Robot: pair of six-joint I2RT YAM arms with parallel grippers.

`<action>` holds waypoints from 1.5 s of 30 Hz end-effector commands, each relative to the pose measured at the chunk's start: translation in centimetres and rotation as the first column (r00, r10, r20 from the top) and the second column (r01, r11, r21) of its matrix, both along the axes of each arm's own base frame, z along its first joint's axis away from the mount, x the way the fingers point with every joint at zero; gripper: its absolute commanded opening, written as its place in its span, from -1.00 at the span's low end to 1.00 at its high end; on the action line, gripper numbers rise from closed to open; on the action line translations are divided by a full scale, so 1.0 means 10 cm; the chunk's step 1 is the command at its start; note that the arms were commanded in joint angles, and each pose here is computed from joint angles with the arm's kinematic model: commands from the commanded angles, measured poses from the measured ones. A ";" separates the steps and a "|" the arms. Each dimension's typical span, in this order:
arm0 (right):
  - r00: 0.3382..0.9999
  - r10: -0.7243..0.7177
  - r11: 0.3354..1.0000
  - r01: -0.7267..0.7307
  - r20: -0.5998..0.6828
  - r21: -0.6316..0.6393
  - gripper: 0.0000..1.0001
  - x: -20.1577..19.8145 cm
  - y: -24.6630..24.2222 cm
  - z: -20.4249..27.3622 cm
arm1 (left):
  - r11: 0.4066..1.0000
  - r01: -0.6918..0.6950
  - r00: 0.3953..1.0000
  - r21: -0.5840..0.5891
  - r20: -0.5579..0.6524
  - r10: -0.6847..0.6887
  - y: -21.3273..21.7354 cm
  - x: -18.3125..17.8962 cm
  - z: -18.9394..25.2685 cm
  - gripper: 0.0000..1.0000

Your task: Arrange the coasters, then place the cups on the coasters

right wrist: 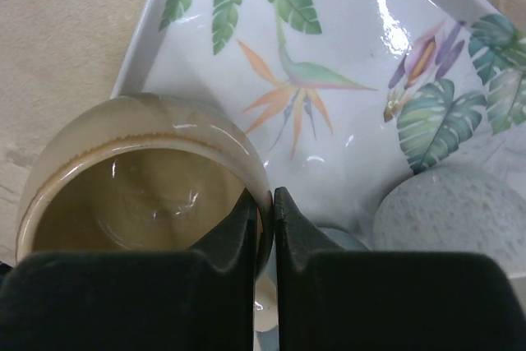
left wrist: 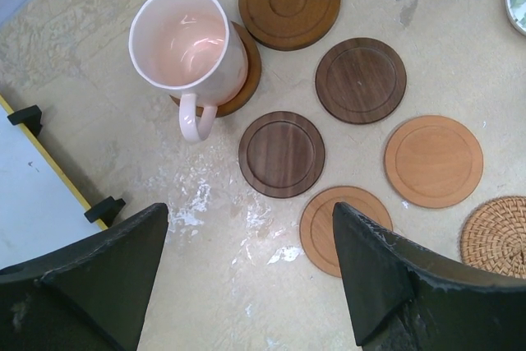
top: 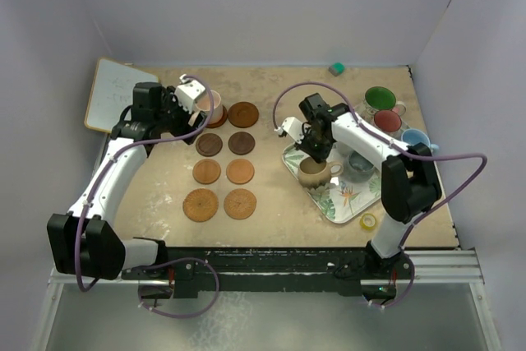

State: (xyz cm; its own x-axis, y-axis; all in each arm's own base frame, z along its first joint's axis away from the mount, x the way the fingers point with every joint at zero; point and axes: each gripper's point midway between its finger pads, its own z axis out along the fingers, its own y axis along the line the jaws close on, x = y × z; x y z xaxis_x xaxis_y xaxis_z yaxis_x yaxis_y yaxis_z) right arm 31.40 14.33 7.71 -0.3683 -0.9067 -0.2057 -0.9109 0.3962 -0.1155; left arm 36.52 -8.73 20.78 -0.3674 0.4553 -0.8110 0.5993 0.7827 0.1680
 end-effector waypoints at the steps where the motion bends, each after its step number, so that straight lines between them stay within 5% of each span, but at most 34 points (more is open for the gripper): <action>1: 0.976 -0.169 0.984 0.160 0.135 0.081 -0.95 0.18 0.01 0.33 | 0.999 -0.019 0.998 -0.028 0.066 0.021 0.02 0.03 0.19 0.55; 8: 0.934 -0.297 0.954 0.281 0.200 0.107 -1.00 0.31 -0.15 0.45 | 0.999 -0.022 0.997 -0.029 0.075 0.024 0.02 0.04 0.20 0.55; 16: 0.795 -0.511 0.859 0.487 0.328 0.158 -1.00 0.58 -0.33 0.53 | 0.999 -0.013 0.998 -0.037 0.067 0.015 0.00 0.04 0.19 0.55; 35: 0.673 -0.694 0.720 0.648 0.257 0.247 -0.88 0.61 -0.26 0.17 | 0.999 -0.005 0.998 -0.040 0.063 0.007 -0.01 0.01 0.18 0.55; 39: 0.684 -0.686 0.728 0.637 0.250 0.254 -0.69 0.53 -0.26 0.18 | 0.999 -0.004 0.998 -0.040 0.064 0.007 -0.01 0.01 0.18 0.55; 45: 0.732 -0.638 0.764 0.562 0.238 0.316 -0.08 0.46 -0.17 0.35 | 0.999 -0.007 0.998 -0.038 0.061 0.010 -0.01 0.01 0.17 0.55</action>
